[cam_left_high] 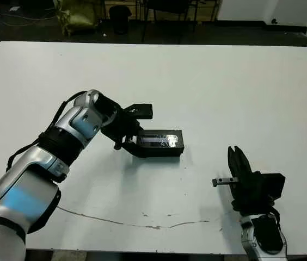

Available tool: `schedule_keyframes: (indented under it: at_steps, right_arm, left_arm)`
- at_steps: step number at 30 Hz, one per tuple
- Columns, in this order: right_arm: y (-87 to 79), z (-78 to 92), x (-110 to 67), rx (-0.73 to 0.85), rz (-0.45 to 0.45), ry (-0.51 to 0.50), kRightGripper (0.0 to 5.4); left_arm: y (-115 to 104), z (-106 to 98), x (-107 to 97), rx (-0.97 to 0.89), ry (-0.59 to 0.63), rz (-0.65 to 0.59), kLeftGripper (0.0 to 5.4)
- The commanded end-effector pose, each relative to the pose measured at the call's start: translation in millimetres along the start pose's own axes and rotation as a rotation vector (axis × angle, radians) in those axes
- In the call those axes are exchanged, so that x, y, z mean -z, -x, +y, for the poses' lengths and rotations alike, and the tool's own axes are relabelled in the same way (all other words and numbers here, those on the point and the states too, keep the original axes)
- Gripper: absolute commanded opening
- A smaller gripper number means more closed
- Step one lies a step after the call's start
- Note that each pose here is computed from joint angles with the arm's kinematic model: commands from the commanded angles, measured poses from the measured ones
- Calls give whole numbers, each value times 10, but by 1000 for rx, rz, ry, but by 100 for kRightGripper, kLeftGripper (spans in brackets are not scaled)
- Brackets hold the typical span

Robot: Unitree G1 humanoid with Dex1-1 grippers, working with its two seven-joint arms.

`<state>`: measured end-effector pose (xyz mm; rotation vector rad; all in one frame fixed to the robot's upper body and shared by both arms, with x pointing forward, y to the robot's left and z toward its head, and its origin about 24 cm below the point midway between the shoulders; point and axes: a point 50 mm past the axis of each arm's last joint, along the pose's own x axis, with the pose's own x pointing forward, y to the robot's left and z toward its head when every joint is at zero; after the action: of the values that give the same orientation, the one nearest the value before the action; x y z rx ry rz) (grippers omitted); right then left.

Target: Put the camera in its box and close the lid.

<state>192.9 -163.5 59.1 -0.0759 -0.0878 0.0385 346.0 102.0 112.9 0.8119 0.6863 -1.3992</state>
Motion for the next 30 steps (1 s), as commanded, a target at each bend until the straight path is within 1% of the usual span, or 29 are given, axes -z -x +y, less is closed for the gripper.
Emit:
schedule_keyframes:
  at_steps: [1,8,12,18,26,30]
  right_arm:
    - [34,-18,51,2,37,-4,0]
    - [42,-10,47,14,49,3,0]
    - [44,-6,47,16,46,1,0]
    - [49,4,47,19,56,-7,0]
    - [41,8,62,6,46,-15,0]
    - [39,7,67,2,50,-18,0]
  left_arm:
    - [-109,-49,79,23,32,37,243]
    - [-165,-27,47,19,53,36,243]
    - [-188,-17,23,13,39,34,243]
    - [-222,-15,-31,-26,24,64,243]
    - [-215,-16,-102,-46,8,96,241]
    - [-205,-34,-151,-62,-24,104,241]
